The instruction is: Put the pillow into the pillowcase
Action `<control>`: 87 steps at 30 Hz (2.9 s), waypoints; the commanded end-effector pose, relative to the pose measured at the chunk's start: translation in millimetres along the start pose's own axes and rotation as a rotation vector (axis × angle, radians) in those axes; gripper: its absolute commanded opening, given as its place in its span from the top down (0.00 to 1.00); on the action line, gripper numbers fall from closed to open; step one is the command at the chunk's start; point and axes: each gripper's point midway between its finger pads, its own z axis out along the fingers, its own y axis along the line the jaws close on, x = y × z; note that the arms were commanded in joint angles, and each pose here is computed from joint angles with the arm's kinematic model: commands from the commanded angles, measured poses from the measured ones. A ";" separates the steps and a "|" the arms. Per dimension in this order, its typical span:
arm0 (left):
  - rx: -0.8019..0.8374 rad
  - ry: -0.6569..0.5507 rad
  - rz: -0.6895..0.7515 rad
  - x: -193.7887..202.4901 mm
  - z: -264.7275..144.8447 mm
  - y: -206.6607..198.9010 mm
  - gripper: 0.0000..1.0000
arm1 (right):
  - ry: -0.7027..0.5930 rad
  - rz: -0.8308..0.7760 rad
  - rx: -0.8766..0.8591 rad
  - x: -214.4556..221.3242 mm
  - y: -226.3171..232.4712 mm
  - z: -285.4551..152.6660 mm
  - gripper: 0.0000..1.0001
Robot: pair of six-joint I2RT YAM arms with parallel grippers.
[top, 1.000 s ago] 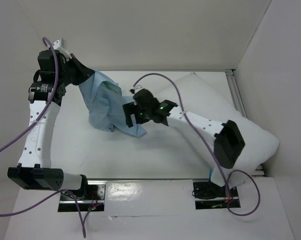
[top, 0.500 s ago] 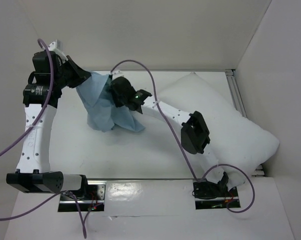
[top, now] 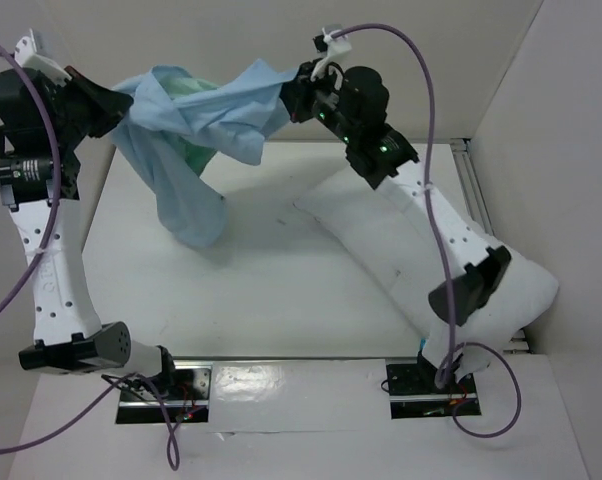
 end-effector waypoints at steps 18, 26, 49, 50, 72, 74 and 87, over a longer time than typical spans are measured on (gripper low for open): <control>-0.545 0.443 -0.055 225.4 -35.2 167.0 0.16 | 0.602 0.051 0.330 157.5 -44.4 -188.6 0.43; -0.917 0.685 -0.185 313.8 -49.5 256.1 0.13 | 0.948 0.071 0.299 262.6 -13.7 -169.1 0.06; -0.738 0.707 -0.414 319.4 39.3 269.9 1.00 | 1.185 0.214 0.264 449.0 45.8 -218.2 0.37; -0.695 0.683 -0.405 305.4 49.4 262.1 1.00 | 1.135 0.232 0.258 442.9 44.8 -198.5 0.47; -0.696 0.475 -0.143 189.8 61.8 237.1 0.00 | 0.976 0.139 0.358 364.6 28.3 -172.9 0.72; -0.691 0.432 -0.083 176.3 57.7 223.9 0.00 | 0.914 0.130 0.430 329.4 7.3 -173.5 0.25; -0.390 0.622 0.057 278.4 32.5 102.4 0.08 | 0.992 -0.226 1.124 299.5 -186.5 -213.8 0.00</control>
